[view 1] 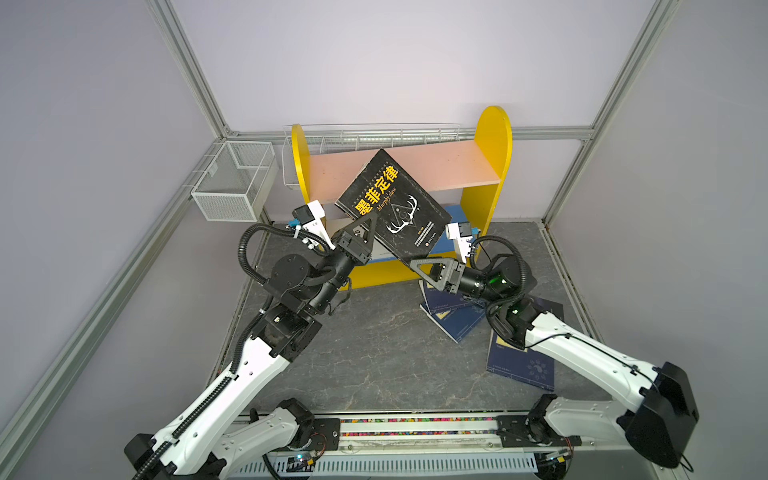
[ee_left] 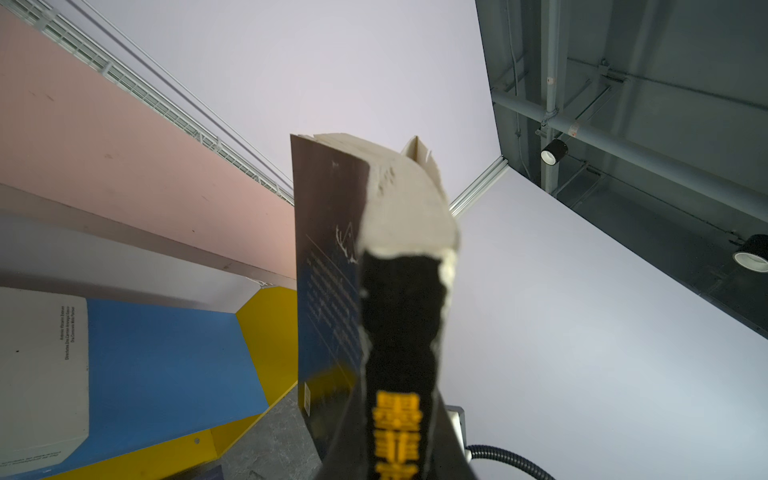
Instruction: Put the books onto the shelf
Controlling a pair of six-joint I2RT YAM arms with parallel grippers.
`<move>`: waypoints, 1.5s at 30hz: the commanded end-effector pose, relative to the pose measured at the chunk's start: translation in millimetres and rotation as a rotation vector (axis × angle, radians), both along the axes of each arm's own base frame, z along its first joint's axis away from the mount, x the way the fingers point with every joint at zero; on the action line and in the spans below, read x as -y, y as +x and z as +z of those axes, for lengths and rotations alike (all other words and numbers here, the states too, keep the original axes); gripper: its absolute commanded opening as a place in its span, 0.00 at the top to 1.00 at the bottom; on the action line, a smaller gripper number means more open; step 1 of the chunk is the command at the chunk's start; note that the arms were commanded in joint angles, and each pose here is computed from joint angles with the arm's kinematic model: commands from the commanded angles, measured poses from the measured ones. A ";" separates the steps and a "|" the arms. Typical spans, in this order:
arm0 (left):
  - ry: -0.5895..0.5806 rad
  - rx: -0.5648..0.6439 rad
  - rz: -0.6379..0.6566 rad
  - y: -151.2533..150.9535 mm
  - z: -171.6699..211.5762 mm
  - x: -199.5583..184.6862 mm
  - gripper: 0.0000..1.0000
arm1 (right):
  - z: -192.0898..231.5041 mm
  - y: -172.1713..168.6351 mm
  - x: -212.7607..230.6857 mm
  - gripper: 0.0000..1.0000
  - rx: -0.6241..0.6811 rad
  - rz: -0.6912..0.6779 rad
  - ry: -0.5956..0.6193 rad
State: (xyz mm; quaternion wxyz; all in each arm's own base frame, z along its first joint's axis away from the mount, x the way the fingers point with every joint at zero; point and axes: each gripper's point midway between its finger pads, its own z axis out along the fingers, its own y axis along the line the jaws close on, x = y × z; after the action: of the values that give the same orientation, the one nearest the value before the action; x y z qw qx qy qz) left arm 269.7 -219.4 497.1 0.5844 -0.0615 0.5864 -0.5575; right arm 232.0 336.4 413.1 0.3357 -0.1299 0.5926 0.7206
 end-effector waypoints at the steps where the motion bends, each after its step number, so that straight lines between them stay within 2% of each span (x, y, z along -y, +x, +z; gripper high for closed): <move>1: -0.142 0.146 0.001 -22.3 50.8 -16.7 1.00 | 29.8 8.0 4.3 0.09 0.035 -0.048 0.117; 3: -0.158 0.147 -0.004 -24.8 48.5 -16.5 1.00 | 28.9 15.9 3.8 0.00 0.025 -0.076 0.135; 6: -0.179 0.147 0.025 -25.9 41.4 -21.1 1.00 | 28.0 25.8 7.5 0.28 0.004 -0.123 0.165; 9: -0.205 0.139 0.052 -25.1 32.0 -24.7 1.00 | 26.2 32.9 12.6 0.45 -0.006 -0.169 0.193; 16: -0.235 0.163 0.138 -29.4 15.8 -23.9 1.00 | 33.9 36.4 10.7 0.59 -0.014 -0.150 0.255; 24: -0.289 0.174 0.236 -25.0 -0.4 -27.9 1.00 | 23.5 42.9 2.5 0.62 -0.074 -0.109 0.290; 34: -0.331 0.117 0.356 -13.3 -24.9 -35.2 1.00 | 12.2 47.6 1.8 0.63 -0.114 -0.114 0.301; 45: -0.340 0.102 0.392 -5.4 -26.6 -32.8 1.00 | 2.7 46.7 0.4 0.68 -0.142 -0.117 0.279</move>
State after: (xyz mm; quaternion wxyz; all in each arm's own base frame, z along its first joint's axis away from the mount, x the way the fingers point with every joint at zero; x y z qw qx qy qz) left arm 270.2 -204.5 447.9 0.6758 -0.2214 0.4718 -0.5213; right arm 288.6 339.9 406.6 0.3535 0.0052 0.5334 0.7685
